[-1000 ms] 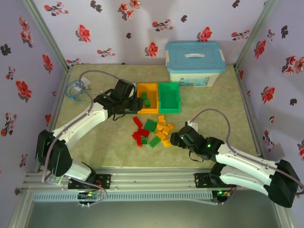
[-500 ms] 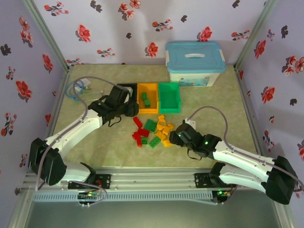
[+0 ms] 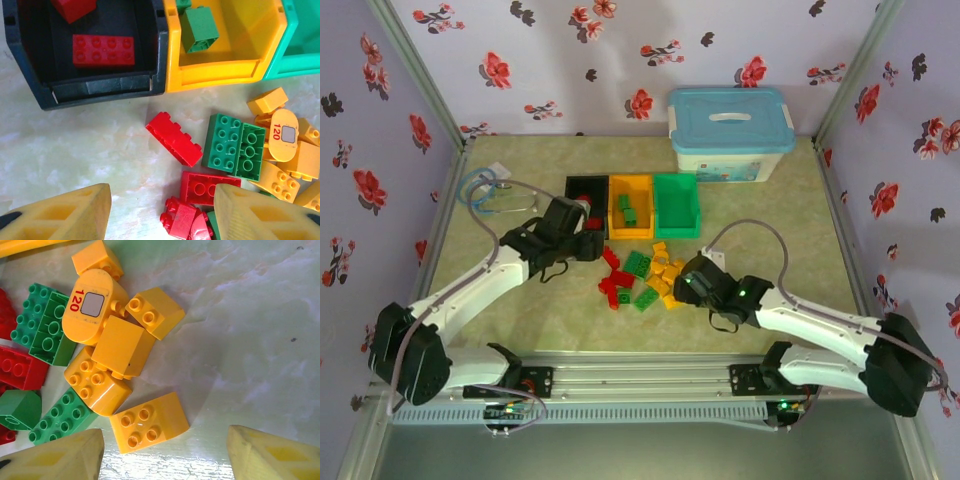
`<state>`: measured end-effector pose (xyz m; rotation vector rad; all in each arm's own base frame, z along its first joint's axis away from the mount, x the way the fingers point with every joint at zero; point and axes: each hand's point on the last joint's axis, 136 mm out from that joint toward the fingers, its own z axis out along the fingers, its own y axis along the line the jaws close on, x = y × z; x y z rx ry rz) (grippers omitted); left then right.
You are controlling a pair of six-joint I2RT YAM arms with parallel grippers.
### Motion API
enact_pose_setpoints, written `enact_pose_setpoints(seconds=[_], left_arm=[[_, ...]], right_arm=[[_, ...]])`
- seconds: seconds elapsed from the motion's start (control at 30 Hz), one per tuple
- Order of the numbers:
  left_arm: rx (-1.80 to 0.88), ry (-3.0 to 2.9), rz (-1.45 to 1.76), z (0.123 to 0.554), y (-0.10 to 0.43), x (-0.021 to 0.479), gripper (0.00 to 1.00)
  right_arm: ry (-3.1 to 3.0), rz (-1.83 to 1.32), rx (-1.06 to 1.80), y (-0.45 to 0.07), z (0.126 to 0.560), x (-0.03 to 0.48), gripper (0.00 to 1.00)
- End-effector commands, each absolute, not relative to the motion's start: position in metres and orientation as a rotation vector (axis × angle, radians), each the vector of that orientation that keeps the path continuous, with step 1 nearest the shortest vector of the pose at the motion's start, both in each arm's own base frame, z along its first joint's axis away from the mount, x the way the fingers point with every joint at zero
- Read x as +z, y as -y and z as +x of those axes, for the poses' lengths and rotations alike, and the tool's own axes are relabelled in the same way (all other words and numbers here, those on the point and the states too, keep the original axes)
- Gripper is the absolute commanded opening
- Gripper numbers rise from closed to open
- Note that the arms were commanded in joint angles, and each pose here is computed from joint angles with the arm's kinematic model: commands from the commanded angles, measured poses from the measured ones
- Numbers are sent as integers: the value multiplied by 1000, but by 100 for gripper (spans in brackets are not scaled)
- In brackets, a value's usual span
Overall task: Sort the legos into containers by color
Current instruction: Pick up the lego from the center of the table.
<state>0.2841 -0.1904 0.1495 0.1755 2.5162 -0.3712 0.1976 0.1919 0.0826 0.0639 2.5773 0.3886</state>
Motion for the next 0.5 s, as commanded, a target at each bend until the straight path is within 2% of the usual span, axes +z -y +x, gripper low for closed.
enact_pose_setpoints(seconds=[0.0,0.47], left_arm=[[-395,-2502,128,282,186,149,56],[-407,-2568,68,254,170,112,59]], right_arm=[[-2568,32,406,-203,203,90,66],[-2634,10,272,-217,219,78,68]])
